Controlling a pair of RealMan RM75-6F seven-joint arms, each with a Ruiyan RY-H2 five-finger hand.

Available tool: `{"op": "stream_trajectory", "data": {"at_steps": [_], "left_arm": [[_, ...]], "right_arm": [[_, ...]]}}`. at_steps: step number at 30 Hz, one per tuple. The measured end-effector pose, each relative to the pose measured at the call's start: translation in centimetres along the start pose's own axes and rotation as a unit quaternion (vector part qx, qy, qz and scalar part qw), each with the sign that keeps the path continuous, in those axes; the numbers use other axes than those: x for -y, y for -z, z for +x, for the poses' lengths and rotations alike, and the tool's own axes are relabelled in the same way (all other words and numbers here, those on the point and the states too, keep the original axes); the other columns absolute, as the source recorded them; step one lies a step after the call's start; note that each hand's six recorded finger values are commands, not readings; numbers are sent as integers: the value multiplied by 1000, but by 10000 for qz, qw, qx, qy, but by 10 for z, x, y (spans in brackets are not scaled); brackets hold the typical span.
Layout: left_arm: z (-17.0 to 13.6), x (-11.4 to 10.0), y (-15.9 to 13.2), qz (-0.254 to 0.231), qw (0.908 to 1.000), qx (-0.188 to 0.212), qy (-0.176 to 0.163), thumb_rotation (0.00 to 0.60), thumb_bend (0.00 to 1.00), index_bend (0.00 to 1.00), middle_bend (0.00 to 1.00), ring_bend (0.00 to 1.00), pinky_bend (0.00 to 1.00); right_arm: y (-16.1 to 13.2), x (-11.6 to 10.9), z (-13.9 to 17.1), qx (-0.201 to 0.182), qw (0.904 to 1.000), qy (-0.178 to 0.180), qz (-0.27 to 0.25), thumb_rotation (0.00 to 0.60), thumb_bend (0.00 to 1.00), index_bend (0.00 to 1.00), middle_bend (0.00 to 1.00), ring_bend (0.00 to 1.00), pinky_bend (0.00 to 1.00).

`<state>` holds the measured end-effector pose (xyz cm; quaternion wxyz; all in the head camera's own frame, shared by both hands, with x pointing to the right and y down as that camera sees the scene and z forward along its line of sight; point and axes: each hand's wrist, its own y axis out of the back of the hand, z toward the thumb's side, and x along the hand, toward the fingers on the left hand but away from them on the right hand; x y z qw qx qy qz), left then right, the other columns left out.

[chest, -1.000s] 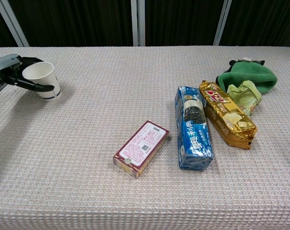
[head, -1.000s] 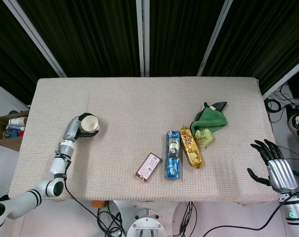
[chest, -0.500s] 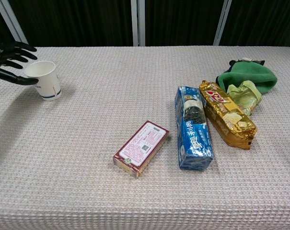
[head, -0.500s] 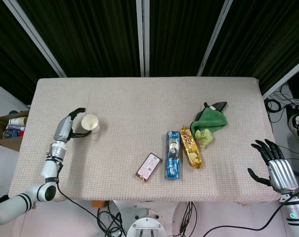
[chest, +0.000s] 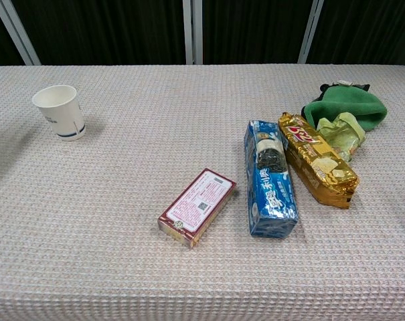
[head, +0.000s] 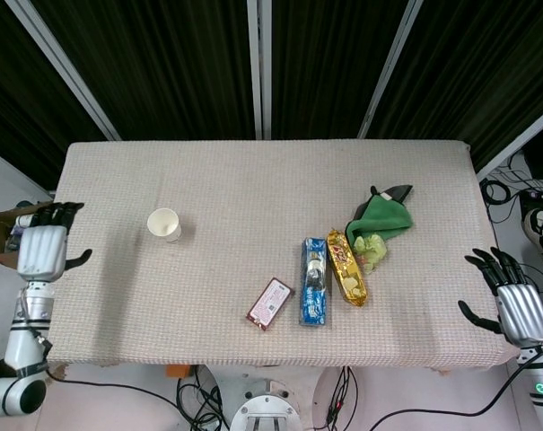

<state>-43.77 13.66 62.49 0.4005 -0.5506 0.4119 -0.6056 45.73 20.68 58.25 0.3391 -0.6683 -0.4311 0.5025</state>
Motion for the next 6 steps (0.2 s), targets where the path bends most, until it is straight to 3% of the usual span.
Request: {"op": "stream_trajectory", "data": {"at_steps": [6], "left_arm": [[-66, -13, 34, 270, 9987, -419, 119, 600, 163, 189, 182, 143, 165]], "right_arm": [[-6, 1, -3, -106, 9999, -42, 17, 600, 214, 177, 140, 15, 111]]}}
